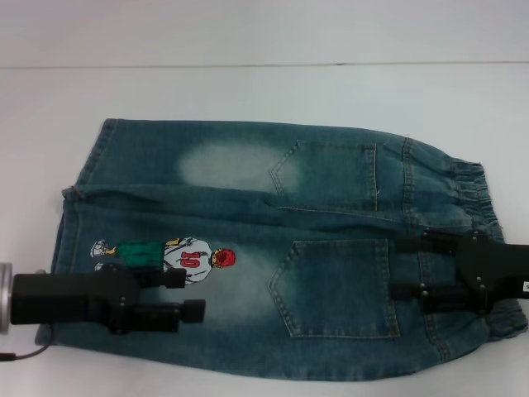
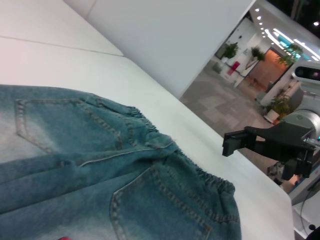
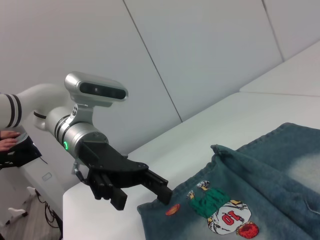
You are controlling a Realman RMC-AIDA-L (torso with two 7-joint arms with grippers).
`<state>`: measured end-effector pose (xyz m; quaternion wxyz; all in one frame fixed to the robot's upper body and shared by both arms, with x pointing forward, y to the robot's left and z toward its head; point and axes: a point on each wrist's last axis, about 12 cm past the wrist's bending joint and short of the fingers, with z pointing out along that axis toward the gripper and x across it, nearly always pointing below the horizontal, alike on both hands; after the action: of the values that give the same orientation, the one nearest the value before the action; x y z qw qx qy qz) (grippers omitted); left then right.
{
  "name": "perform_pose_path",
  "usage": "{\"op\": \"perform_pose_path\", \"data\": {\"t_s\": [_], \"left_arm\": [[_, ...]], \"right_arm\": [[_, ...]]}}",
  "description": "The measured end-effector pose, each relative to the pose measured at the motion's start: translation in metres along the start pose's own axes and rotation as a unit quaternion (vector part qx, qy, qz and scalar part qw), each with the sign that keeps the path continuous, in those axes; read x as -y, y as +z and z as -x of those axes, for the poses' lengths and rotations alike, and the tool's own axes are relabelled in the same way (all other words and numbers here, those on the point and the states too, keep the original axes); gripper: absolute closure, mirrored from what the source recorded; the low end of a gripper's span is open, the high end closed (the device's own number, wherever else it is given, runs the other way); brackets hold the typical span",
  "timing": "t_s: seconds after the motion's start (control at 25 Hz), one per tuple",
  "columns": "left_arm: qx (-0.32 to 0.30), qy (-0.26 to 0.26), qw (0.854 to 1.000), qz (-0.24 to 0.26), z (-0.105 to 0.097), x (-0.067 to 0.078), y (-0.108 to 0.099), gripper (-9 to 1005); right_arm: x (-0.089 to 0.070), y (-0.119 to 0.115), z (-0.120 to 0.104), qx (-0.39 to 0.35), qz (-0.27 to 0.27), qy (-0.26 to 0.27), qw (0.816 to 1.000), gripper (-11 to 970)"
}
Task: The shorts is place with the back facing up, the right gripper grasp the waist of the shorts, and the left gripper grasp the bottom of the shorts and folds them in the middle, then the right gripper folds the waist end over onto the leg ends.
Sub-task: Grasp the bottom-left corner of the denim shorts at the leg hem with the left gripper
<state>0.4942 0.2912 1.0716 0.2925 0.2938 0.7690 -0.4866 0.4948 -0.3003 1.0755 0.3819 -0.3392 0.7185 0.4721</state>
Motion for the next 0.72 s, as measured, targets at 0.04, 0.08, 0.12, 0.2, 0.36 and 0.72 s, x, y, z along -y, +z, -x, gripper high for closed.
{"op": "perform_pose_path", "data": {"t_s": [0.04, 0.08, 0.12, 0.2, 0.36, 0.72], "left_arm": [[-0.001, -0.002, 1.000, 0.003, 0.001, -0.001, -0.003, 122], [-0.003, -0.005, 1.000, 0.007, 0.002, -0.002, -0.006, 121], [-0.005, -0.007, 1.000, 0.011, 0.003, -0.003, -0.009, 121], [-0.016, -0.016, 0.999, 0.027, 0.006, -0.006, -0.019, 121], [-0.036, -0.030, 0.998, 0.051, 0.013, -0.008, -0.036, 121], [-0.079, -0.080, 0.991, 0.079, 0.021, -0.006, -0.064, 120]], "right_arm": [[0.000, 0.000, 0.000, 0.000, -0.001, 0.000, 1.000, 37], [0.001, 0.000, 0.000, 0.000, -0.003, 0.000, 1.000, 37], [0.001, 0.000, 0.000, 0.000, -0.005, 0.000, 1.000, 37], [0.002, 0.000, 0.000, -0.001, -0.010, 0.000, 1.000, 37], [0.005, 0.000, 0.000, -0.001, -0.019, -0.001, 1.000, 38], [0.007, -0.002, 0.003, 0.006, -0.029, -0.007, 1.000, 39]]}}
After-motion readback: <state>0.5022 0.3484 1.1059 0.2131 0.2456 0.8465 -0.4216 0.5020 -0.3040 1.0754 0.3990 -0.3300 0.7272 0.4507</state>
